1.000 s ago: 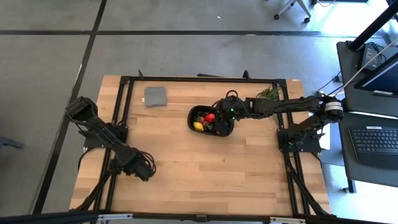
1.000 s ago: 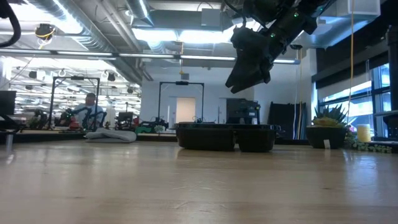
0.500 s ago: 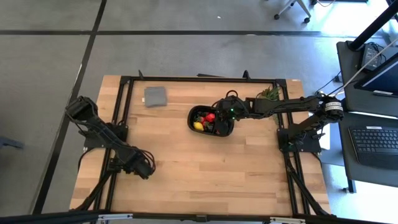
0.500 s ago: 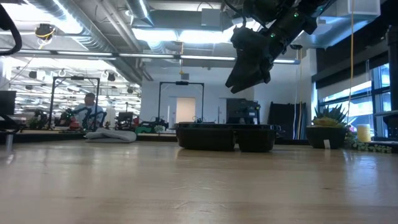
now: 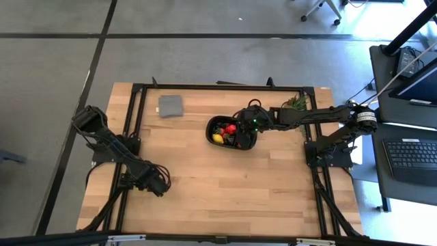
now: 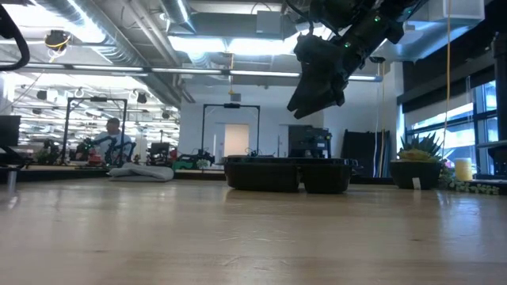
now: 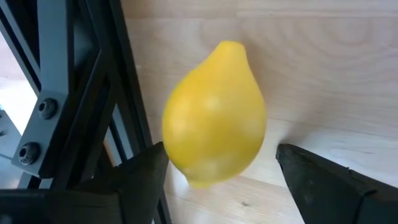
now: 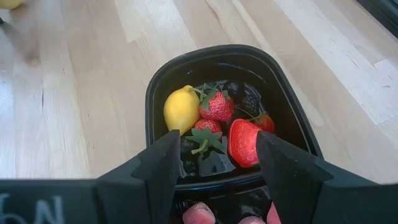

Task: Pick and placing Produce into tupperware
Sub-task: Put the yellow lemon into the black container

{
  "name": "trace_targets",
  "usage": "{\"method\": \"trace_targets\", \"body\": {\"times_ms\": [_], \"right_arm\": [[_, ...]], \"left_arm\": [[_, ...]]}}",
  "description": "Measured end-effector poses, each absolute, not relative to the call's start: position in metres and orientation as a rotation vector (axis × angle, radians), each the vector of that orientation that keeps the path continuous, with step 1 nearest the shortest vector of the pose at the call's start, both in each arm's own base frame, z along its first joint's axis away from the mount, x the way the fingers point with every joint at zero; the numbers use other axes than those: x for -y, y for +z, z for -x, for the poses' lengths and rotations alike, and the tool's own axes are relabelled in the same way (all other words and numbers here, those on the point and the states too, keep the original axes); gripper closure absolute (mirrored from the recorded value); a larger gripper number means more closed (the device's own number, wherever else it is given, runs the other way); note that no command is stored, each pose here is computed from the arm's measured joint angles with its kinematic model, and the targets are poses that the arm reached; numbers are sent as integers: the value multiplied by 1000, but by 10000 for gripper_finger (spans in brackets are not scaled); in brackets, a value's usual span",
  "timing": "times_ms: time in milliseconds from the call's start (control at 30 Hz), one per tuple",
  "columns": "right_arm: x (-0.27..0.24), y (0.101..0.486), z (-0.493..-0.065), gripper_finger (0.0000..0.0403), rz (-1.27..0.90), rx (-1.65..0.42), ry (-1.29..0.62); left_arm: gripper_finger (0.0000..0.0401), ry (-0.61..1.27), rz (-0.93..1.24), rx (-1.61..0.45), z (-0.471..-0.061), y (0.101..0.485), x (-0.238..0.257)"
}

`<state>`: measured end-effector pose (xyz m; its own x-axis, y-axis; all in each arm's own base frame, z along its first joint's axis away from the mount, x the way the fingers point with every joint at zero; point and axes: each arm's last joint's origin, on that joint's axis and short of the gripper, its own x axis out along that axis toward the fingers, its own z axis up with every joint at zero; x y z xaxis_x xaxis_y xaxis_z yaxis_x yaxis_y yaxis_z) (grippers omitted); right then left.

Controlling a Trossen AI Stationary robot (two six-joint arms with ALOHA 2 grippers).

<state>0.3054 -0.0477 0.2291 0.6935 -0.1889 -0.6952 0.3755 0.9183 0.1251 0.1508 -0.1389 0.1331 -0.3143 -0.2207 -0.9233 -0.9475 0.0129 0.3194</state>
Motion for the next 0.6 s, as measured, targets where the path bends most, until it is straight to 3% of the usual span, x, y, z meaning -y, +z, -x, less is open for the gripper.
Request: {"method": "trace_targets", "body": {"times_ms": [600], "right_arm": [[48, 229, -305, 189, -263, -742, -318]], "left_arm": [[112, 1344, 1151, -1606, -148, 133, 136]]}}
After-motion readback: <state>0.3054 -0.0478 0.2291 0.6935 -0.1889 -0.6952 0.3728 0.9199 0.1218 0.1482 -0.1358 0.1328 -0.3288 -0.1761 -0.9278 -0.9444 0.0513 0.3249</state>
